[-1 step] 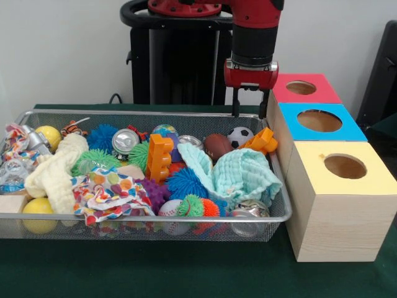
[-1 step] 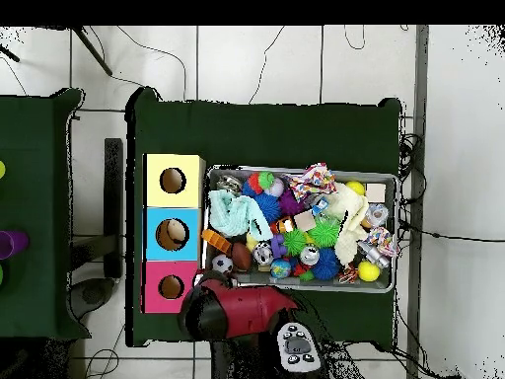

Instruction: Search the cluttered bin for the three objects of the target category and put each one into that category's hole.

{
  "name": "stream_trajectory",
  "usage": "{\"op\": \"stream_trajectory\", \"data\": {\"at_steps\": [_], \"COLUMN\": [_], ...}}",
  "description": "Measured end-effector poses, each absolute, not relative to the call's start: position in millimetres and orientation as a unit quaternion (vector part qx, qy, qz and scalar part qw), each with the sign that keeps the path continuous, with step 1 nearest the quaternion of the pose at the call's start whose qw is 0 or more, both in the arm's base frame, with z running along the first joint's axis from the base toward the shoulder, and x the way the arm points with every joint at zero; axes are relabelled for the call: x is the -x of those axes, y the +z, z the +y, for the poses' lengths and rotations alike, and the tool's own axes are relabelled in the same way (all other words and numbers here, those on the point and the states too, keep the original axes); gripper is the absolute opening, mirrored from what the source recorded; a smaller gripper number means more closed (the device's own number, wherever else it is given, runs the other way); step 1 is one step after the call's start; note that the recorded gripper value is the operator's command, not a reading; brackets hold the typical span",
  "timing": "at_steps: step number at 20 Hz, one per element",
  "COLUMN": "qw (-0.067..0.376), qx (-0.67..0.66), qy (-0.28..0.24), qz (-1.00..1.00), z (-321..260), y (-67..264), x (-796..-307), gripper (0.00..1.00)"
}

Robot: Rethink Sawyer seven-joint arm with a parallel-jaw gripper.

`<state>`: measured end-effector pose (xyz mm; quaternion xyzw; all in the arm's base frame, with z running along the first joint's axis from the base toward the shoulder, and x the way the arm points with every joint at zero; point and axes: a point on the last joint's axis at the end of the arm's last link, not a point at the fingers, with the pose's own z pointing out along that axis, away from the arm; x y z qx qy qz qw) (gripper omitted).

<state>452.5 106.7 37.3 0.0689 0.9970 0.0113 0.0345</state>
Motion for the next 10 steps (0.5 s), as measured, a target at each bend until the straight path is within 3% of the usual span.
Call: {"op": "stream_trajectory", "data": {"at_steps": [6, 10], "qw": [0.034, 0.027], "qx": [-0.067, -0.081], "qy": [0.016, 0.025], "qz": [0.997, 0.996], "z": [112.1, 104.8], "y": [49.3, 36.2], "x": [-426.9, -420.3], "gripper": [1.00, 1.00]}}
